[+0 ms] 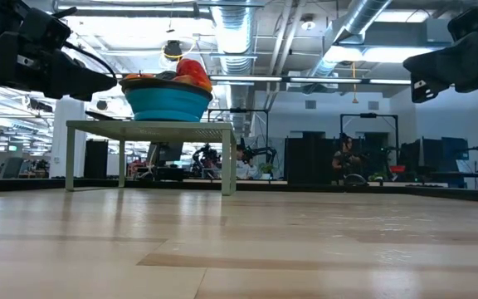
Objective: Pick & Place Fruit
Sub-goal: Return to Home Position
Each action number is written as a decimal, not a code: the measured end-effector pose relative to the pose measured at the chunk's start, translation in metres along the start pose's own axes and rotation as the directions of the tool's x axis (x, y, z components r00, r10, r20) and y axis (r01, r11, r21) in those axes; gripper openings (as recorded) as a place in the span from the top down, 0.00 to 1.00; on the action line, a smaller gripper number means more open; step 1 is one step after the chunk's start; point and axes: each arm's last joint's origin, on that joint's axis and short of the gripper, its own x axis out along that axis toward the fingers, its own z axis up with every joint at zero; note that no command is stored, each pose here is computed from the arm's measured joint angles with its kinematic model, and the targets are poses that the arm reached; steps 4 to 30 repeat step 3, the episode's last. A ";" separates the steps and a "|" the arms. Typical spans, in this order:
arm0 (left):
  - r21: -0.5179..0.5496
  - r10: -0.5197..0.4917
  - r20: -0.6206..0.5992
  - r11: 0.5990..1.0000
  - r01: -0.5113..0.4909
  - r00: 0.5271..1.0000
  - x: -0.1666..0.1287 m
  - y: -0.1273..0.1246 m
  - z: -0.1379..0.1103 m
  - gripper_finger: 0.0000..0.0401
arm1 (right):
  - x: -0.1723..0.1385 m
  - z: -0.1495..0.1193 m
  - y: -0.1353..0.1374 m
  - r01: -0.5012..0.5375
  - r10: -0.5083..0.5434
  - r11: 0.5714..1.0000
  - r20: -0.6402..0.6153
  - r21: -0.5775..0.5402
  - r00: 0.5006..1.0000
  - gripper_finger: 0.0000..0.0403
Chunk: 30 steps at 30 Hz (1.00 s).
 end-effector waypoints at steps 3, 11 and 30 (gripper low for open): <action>0.000 0.000 0.003 1.000 0.000 1.000 0.000 0.000 0.000 0.99 | 0.000 0.000 0.000 0.000 0.000 1.000 0.000 0.000 1.000 0.99; 0.000 0.000 0.003 1.000 0.000 1.000 0.000 0.000 0.000 0.99 | 0.000 0.000 0.000 0.000 0.000 1.000 0.000 0.000 1.000 0.99; 0.000 0.000 0.003 1.000 0.000 1.000 0.000 0.000 0.000 0.99 | 0.000 0.000 0.000 0.000 0.000 1.000 0.000 0.000 1.000 0.99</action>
